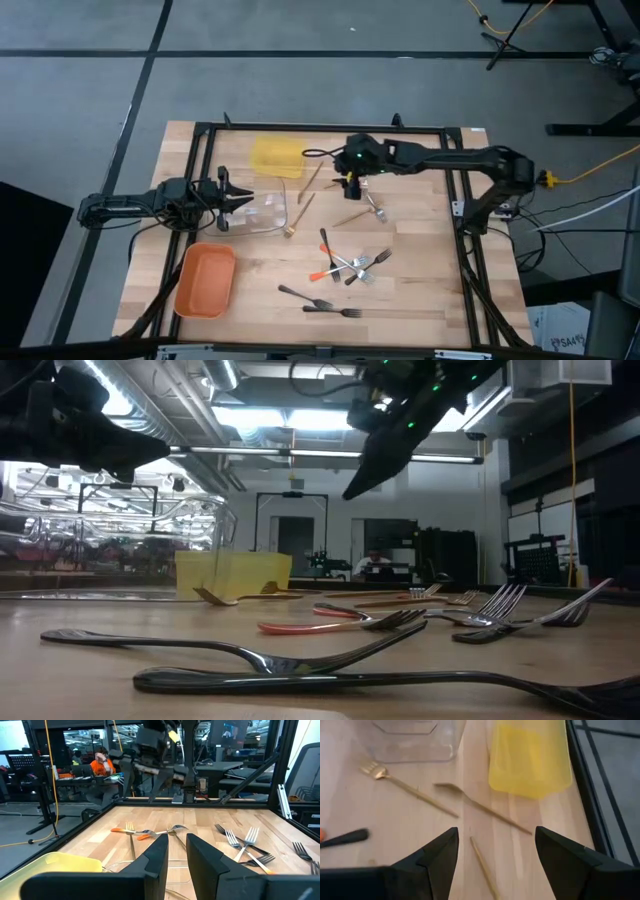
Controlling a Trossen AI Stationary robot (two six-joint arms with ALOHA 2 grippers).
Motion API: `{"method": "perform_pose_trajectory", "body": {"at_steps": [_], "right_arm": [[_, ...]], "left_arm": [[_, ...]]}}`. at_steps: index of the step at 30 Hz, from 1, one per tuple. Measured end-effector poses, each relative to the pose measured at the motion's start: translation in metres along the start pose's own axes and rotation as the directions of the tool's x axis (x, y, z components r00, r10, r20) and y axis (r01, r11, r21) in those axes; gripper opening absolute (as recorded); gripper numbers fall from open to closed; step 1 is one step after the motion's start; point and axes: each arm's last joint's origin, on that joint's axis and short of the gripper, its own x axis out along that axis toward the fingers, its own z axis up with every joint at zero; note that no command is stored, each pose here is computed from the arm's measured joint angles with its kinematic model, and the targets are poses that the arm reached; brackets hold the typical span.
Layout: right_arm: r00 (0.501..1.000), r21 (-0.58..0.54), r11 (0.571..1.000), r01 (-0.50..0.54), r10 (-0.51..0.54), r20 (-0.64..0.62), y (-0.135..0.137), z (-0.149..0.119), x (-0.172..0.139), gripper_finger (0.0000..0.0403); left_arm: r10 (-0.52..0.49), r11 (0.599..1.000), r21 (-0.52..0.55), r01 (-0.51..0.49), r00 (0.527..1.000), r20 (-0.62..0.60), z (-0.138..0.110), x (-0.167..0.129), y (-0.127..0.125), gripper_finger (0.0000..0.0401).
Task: Sort silverware by color (type)
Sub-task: Put the gold fork into the yellow bin
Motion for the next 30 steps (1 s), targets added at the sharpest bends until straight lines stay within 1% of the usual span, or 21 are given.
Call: {"method": "perform_pose_trajectory", "body": {"at_steps": [5, 10, 16, 23, 27, 30], "right_arm": [[1.000, -0.026, 1.000, 0.004, -0.004, 0.014, 0.000, -0.003, 0.029, 0.0253], [1.000, -0.049, 0.999, 0.002, -0.001, 0.009, -0.001, -0.010, 0.052, 0.0253], [0.996, -0.040, 0.997, -0.068, 0.070, 0.049, -0.006, -0.019, 0.075, 0.0253], [0.991, -0.048, 0.994, -0.095, 0.099, 0.092, -0.006, -0.025, 0.095, 0.0253], [0.984, -0.061, 0.992, -0.109, 0.117, 0.137, -0.004, -0.026, 0.105, 0.0253], [0.983, -0.063, 0.992, -0.106, 0.114, 0.147, -0.004, -0.029, 0.113, 0.0253]], "left_arm": [[0.001, 1.000, 0.000, -0.001, 1.000, 0.000, 0.000, 0.000, 0.000, 0.0063], [0.001, 1.000, 0.000, -0.001, 1.000, 0.000, 0.000, 0.000, 0.000, 0.0063], [0.001, 1.000, 0.000, -0.001, 1.000, 0.000, 0.000, 0.000, 0.000, 0.0063], [0.003, 1.000, 0.000, -0.003, 1.000, 0.000, 0.000, 0.000, 0.000, 0.0063], [0.003, 1.000, 0.000, -0.003, 1.000, 0.000, 0.000, 0.000, 0.000, 0.0063], [0.003, 1.000, -0.001, -0.003, 1.000, 0.000, 0.000, 0.000, 0.000, 0.0063]]}}
